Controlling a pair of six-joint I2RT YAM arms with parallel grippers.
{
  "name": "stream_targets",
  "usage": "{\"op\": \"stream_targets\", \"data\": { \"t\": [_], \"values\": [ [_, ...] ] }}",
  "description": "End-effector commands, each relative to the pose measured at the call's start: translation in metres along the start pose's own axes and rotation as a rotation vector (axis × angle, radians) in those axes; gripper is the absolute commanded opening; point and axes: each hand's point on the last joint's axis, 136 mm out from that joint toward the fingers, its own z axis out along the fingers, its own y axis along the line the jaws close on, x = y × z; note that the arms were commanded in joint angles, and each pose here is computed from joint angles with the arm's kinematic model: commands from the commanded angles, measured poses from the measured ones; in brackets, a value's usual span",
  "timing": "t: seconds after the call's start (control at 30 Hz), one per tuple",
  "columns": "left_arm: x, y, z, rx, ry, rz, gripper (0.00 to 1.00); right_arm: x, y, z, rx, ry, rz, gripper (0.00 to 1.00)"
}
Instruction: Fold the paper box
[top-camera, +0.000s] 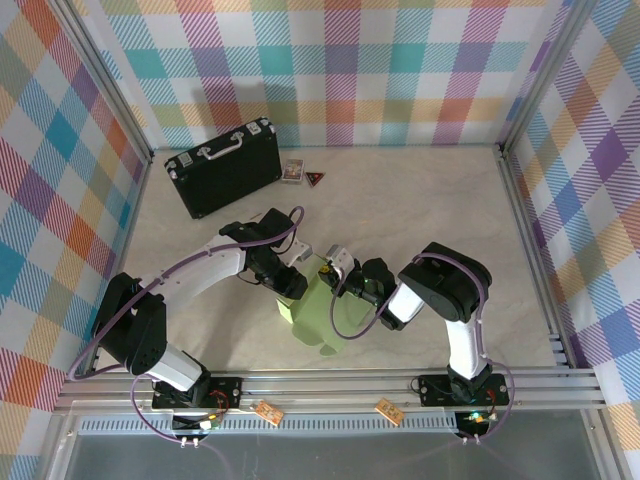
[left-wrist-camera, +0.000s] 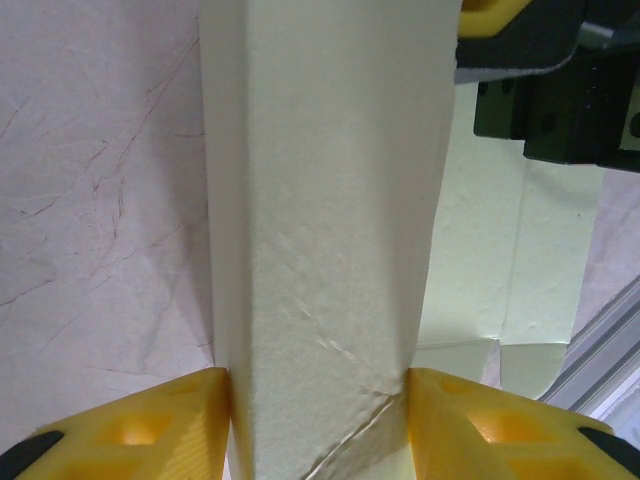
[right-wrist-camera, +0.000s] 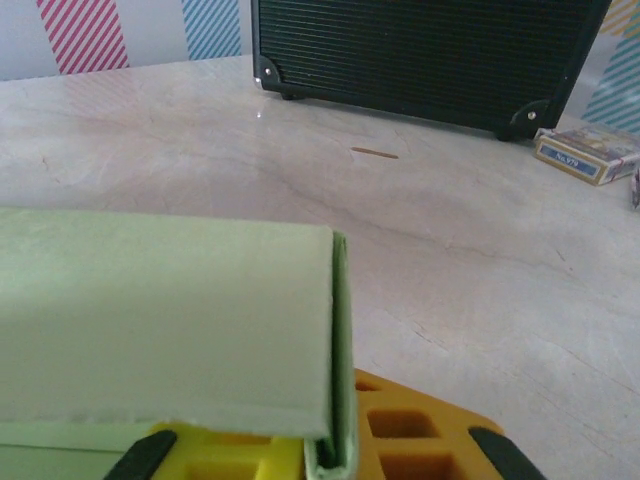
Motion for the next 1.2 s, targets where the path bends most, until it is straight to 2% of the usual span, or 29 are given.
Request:
{"op": "stream_targets", "data": {
  "t": [0.0,0.03,0.07,0.2,0.23,0.27,0.43,0.53,0.6,0.77,0.8,0.83,0.87,0.9,1.0,1.17],
  "values": [
    [0.006,-0.001,0.0,0.019,0.03,-0.02,0.48,-0.025,0.001,0.003,-0.025,-0.072,0.002,0.11],
    [0.006,-0.002,0.0,0.021,0.03,-0.022,0.48,-0.028,0.0,0.003,-0.024,-0.077,0.006,0.08],
    [0.006,-0.002,0.0,0.022,0.03,-0.02,0.48,-0.029,0.001,0.003,-0.028,-0.08,0.005,0.0],
    [0.006,-0.002,0.0,0.019,0.029,-0.02,0.48,-0.033,0.0,0.004,-0.026,-0.09,0.013,0.01],
    [0.006,-0.001,0.0,0.02,0.029,-0.021,0.48,-0.033,-0.002,0.004,-0.015,-0.09,0.013,0.16],
    [0.006,-0.002,0.001,0.023,0.03,-0.021,0.48,-0.035,-0.004,0.005,-0.007,-0.094,0.051,0.22],
    [0.007,-0.002,0.001,0.022,0.033,-0.021,0.48,-0.039,-0.005,0.008,-0.005,-0.105,0.081,0.26],
    [0.007,-0.002,0.0,0.022,0.031,-0.021,0.48,-0.039,-0.004,0.009,-0.011,-0.106,0.078,0.16],
    [0.008,-0.002,0.001,0.022,0.031,-0.022,0.48,-0.036,-0.006,0.009,0.0,-0.099,0.079,0.01],
    [0.007,0.001,-0.001,0.008,0.03,-0.029,0.48,-0.034,-0.007,0.01,0.004,-0.094,0.077,0.0],
    [0.007,0.002,-0.001,0.001,0.028,-0.037,0.48,-0.033,-0.007,0.009,0.009,-0.091,0.078,0.12],
    [0.007,0.003,0.0,0.004,0.03,-0.052,0.48,-0.031,-0.009,0.008,0.019,-0.086,0.083,0.32],
    [0.007,0.003,0.0,0.014,0.031,-0.063,0.48,-0.029,-0.011,0.006,0.033,-0.08,0.088,0.45],
    [0.007,0.003,0.001,0.015,0.034,-0.069,0.48,-0.027,-0.013,0.004,0.047,-0.074,0.088,0.52],
    [0.007,0.006,0.001,0.005,0.036,-0.073,0.48,-0.022,-0.016,-0.008,0.082,-0.055,0.08,0.62],
    [0.006,0.01,0.002,-0.005,0.037,-0.095,0.48,-0.017,-0.016,-0.024,0.098,-0.036,0.067,0.64]
  ]
}}
